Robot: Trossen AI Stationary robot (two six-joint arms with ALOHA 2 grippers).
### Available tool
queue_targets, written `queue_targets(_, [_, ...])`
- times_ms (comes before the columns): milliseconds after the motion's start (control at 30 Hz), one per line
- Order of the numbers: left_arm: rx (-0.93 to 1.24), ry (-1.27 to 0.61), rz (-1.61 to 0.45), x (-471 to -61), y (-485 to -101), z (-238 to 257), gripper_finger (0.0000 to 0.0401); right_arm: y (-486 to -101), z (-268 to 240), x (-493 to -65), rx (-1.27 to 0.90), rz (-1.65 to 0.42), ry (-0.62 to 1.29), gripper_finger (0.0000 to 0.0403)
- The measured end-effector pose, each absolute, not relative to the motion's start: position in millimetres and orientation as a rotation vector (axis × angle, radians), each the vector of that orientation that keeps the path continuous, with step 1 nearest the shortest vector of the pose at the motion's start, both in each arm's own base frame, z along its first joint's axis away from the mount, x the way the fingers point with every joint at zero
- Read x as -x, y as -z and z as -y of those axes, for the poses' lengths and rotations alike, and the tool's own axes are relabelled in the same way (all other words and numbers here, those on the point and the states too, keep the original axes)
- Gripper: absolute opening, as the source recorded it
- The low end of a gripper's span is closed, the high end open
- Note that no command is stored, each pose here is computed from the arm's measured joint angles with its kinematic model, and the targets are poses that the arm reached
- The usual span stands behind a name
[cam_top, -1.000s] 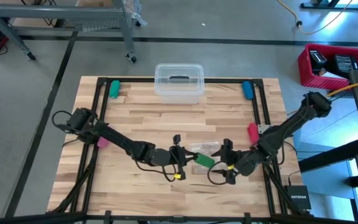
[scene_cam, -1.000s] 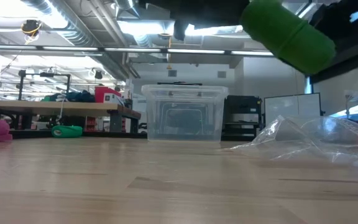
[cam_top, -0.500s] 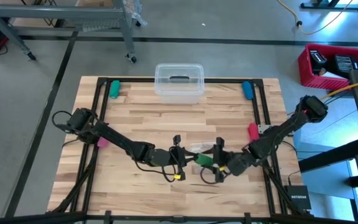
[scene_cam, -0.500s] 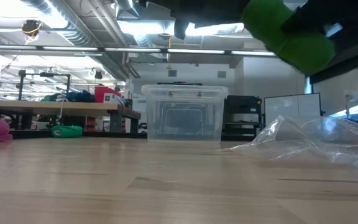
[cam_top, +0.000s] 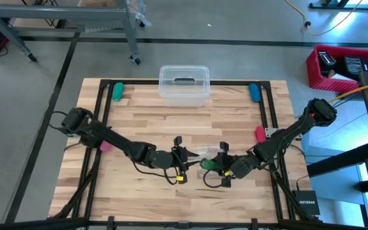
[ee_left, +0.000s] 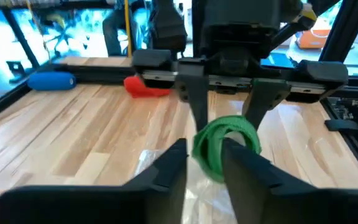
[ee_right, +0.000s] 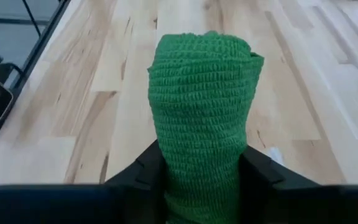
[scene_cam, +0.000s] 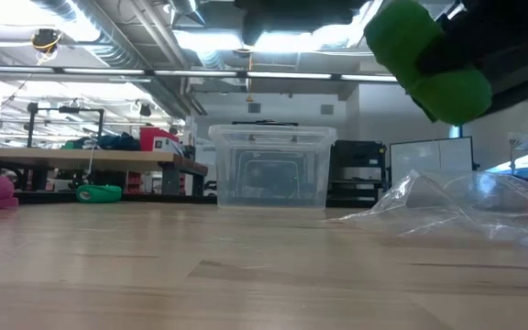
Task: Roll bandage
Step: Roll the green bandage
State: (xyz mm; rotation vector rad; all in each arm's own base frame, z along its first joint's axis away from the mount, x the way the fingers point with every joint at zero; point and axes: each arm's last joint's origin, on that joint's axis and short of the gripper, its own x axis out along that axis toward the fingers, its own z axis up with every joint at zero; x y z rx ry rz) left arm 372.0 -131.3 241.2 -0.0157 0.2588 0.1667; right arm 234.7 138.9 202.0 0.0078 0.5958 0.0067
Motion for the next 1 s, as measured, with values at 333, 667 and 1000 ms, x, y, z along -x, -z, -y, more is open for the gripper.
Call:
queue_targets(333, [0.019,-0.258,-0.527,-341.7,-234.9,108.9,0.016,-204.6,-116.8,-205.5,0.03,-0.768,0.178,0.0128])
queue_targets(667, [0.164,-0.255,-0.496,-375.3,-163.2,98.9,0.0148,-164.1,-41.5,-195.3,0.097,-1.082,0.433,0.0128])
queue_targets(1000, [0.19,-0.254,-0.535,-385.7,-142.1,97.6,0.0148,-149.7,-7.2,-195.6,-0.109,-1.172,0.372,0.0157])
